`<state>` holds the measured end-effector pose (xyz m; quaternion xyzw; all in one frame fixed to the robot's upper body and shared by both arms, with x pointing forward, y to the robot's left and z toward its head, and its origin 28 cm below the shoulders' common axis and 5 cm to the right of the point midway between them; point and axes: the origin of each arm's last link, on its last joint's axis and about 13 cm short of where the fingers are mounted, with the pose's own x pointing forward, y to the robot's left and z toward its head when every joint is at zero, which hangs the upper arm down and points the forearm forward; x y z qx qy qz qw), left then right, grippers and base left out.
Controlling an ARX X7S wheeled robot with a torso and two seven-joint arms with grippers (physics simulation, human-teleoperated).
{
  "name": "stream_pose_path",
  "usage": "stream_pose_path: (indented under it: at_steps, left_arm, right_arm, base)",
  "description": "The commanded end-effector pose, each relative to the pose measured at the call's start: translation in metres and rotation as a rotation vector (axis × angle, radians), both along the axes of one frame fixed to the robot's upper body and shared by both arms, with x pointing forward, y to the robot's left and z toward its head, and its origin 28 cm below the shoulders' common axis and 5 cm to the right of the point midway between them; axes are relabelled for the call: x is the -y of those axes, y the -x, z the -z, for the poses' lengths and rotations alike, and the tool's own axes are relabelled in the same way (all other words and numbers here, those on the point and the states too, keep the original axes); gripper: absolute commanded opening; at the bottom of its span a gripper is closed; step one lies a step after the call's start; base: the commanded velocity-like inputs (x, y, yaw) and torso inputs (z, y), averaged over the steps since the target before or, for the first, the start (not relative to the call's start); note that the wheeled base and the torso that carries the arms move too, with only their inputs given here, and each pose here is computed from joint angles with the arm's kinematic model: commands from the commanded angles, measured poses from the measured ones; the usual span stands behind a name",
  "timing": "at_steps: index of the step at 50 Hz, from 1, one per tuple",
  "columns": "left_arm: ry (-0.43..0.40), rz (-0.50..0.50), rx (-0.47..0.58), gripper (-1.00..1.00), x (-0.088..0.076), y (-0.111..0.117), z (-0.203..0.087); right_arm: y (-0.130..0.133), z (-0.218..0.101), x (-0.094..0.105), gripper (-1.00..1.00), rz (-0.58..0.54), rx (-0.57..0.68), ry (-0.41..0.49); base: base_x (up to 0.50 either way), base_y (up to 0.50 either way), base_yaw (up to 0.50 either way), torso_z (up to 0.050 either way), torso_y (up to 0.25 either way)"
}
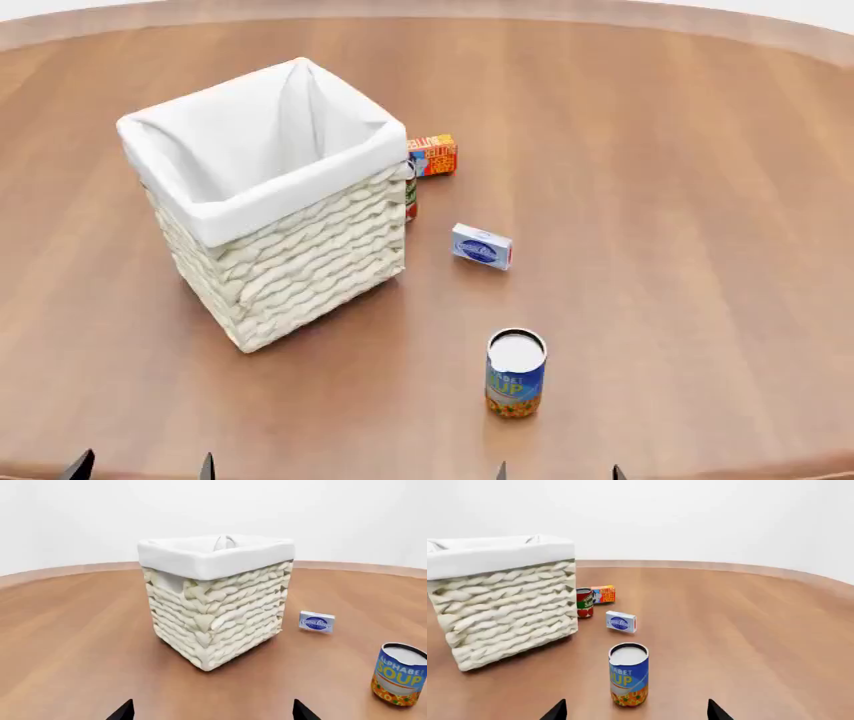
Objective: Pick up the alphabet soup and put it in the basket.
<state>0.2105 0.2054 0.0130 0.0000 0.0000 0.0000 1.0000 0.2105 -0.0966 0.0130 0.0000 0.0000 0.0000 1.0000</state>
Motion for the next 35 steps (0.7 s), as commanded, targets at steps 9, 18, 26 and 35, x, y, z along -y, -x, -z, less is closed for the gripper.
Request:
stream_pose_path:
  at_steps: [9, 18, 26, 35]
  left_arm:
    - [0.004, -0.036, -0.012, 1.0, 0.0, 0.009, 0.004]
    - [0.023, -0.036, 0.037, 1.0, 0.001, 0.011, -0.009]
    - [0.01, -0.036, 0.109, 1.0, 0.001, 0.017, -0.034]
    - [-0.021, -0.055, 0.194, 1.0, -0.001, 0.026, -0.058]
  right_arm:
    - [0.005, -0.006, 0.0, 1.0, 0.003, 0.027, 0.015]
    - [0.008, -0.018, -0.003, 1.0, -0.05, -0.009, 0.055]
    - [0.01, -0.043, -0.002, 1.0, -0.035, 0.045, 0.069]
    - [0.017, -0.078, 0.002, 1.0, -0.002, 0.147, 0.074]
  base:
    - [0.0, 0.0, 0.0, 0.0, 0.0]
    - [0.0, 0.0, 0.0, 0.0, 0.0]
    - [0.0, 0.0, 0.0, 0.0, 0.0]
    - [0.0, 0.0, 0.0, 0.0, 0.0]
